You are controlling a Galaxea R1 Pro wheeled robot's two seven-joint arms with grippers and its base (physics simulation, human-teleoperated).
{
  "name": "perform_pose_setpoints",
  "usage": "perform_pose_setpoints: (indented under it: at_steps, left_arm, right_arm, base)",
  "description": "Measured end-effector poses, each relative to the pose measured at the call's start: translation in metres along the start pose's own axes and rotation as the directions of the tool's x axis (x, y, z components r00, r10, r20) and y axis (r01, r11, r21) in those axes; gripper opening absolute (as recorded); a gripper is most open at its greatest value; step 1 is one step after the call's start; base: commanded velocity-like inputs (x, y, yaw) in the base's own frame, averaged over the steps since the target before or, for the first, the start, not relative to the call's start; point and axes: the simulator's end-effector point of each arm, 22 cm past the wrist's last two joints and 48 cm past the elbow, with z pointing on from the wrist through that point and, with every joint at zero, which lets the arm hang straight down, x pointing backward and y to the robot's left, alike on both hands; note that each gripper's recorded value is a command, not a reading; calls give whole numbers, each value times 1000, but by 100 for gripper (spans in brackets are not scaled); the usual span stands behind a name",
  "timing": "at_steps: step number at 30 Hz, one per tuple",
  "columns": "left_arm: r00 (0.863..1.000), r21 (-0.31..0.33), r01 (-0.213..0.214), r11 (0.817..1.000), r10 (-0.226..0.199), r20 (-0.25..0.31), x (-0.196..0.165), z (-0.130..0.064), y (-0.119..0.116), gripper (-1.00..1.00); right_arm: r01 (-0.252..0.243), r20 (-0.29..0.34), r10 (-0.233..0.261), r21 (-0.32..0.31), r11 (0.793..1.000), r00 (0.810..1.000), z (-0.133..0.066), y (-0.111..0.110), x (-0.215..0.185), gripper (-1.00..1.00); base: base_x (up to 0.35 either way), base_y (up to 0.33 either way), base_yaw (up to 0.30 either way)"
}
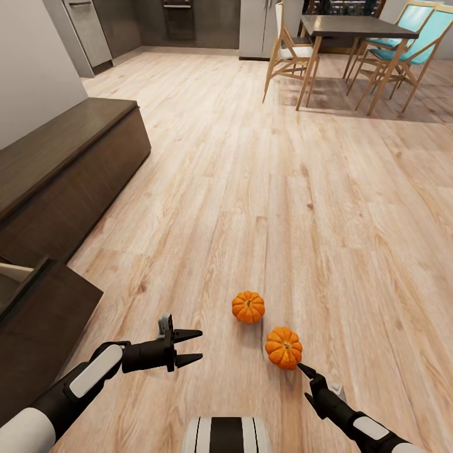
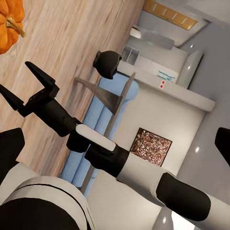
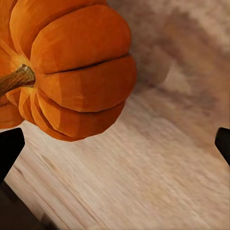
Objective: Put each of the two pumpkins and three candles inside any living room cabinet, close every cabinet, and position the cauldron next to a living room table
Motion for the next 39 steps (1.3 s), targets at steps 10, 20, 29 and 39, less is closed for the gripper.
perform_pose_setpoints:
  at_steps: [10,20,29,39]
  left_arm:
    - [1000,-1,0,1000,0,0,0,0,0,100]
    - [1000,-1,-1,1000,1,-1,0,0,0,100]
    - [1000,-1,-1,1000,1,-1,0,0,0,100]
    - [1000,-1,-1,1000,1,-1,0,0,0,100]
  right_arm:
    - [1,1,-1,1,1000,1000,0,0,0,100]
    - [2,2,-2,1,1000,1000,0,0,-1,100]
    - [2,2,-2,2,1000,1000,0,-1,-1,100]
    - [2,2,-2,2,1000,1000,-1,-1,-1,100]
  base:
    - [54,25,0]
    - [59,2,0]
    - [73,0,0]
    - [51,0,0]
